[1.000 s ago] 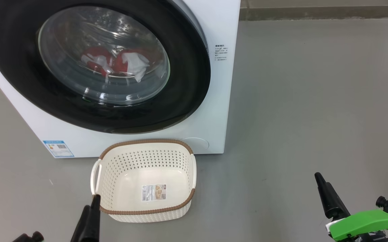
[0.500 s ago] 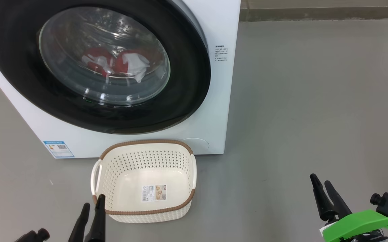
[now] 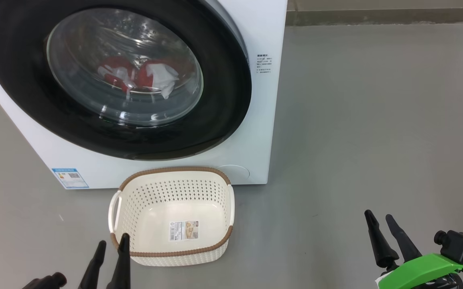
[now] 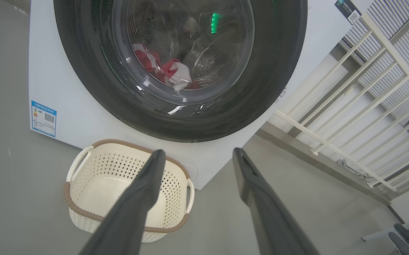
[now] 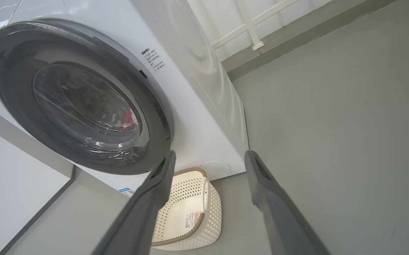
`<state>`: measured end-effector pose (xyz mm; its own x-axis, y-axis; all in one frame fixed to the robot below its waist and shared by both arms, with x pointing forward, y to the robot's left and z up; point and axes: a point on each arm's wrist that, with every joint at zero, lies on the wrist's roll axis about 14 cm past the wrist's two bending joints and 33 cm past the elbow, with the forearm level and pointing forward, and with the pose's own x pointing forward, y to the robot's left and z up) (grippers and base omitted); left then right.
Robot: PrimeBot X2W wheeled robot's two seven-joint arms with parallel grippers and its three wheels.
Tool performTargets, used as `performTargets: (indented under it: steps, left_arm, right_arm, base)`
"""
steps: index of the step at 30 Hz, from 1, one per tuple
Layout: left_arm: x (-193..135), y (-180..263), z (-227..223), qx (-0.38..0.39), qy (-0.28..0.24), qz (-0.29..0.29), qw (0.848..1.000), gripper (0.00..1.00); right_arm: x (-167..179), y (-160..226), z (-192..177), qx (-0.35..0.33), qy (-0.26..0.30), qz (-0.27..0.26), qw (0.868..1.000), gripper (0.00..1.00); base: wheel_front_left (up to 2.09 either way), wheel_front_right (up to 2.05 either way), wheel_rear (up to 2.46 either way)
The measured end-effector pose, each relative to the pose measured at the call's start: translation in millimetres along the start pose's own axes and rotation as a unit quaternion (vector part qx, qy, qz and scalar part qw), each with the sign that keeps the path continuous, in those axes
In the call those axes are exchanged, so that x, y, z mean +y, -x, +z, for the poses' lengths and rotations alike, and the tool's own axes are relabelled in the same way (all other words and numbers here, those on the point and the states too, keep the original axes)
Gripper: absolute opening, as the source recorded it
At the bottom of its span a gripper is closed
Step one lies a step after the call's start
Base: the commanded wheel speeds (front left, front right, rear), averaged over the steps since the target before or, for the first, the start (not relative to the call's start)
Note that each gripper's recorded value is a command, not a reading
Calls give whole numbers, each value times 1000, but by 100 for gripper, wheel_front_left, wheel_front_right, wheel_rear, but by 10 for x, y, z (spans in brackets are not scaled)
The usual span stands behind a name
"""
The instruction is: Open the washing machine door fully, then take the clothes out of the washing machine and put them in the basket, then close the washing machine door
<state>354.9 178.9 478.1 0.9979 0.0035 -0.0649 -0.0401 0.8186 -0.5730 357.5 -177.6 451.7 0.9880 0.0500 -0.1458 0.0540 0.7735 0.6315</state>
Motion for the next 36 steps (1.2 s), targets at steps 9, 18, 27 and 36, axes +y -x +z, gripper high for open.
performTargets:
  steps: [9,18,27,36]
  left_arm:
    - [-28,-5,18,-7,-57,-6,998,100]
    - [-37,7,24,-11,-108,-12,994,100]
    - [-32,19,8,-13,-158,-15,987,100]
    - [-38,12,20,-19,-208,-22,978,100]
  right_arm:
    - [6,3,7,-2,50,6,999,100]
    - [0,31,-16,-2,100,12,995,100]
    - [22,27,5,-9,142,20,990,100]
    - [36,24,37,-17,189,27,981,100]
  base:
    - [0,0,0]
    - [0,0,0]
    - [0,0,0]
    - [0,0,0]
